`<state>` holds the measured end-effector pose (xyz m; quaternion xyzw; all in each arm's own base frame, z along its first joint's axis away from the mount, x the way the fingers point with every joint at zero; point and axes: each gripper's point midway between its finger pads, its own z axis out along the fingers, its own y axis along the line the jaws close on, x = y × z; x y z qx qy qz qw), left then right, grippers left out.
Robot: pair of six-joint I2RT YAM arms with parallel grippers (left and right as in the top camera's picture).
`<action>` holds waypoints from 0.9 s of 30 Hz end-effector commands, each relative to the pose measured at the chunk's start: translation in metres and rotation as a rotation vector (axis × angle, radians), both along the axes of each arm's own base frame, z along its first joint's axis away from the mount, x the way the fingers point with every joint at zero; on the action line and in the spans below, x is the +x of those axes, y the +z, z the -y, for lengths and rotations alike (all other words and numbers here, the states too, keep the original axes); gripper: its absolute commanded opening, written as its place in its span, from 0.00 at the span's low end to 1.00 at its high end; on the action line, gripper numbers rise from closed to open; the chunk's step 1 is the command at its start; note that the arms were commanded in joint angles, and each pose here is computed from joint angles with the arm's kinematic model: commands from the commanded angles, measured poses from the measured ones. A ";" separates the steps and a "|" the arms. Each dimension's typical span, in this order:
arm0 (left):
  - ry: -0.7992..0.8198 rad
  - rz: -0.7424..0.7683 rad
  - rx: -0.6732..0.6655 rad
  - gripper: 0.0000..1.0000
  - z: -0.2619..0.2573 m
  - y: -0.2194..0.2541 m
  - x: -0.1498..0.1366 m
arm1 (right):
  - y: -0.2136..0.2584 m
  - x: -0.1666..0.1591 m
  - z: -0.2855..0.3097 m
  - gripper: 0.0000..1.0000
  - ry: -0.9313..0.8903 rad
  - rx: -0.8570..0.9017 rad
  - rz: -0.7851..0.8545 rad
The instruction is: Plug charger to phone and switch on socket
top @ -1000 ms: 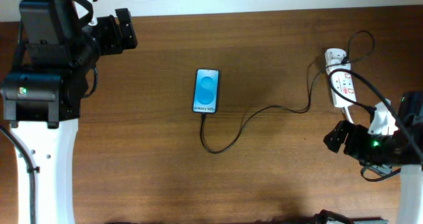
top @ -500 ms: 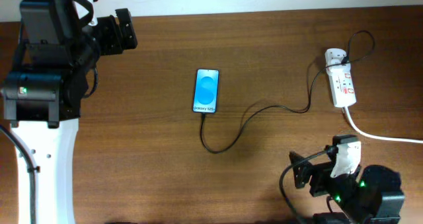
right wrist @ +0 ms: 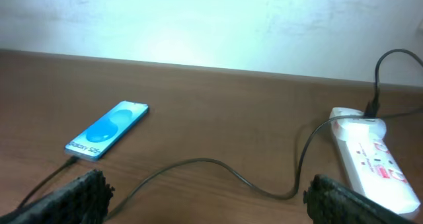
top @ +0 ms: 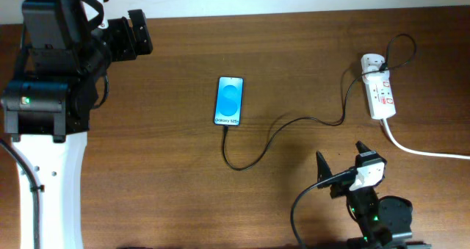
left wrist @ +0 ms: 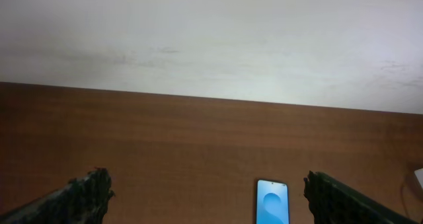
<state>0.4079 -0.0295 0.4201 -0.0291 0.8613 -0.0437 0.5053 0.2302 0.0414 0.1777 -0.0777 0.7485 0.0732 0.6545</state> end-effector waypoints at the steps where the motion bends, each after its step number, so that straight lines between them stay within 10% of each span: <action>1: 0.007 0.008 0.007 0.99 -0.003 0.003 -0.002 | -0.013 0.010 0.001 0.98 -0.007 -0.056 0.073; 27: 0.006 -0.007 0.008 0.99 -0.003 0.000 -0.004 | -0.021 0.016 0.030 0.98 -0.159 -0.019 0.060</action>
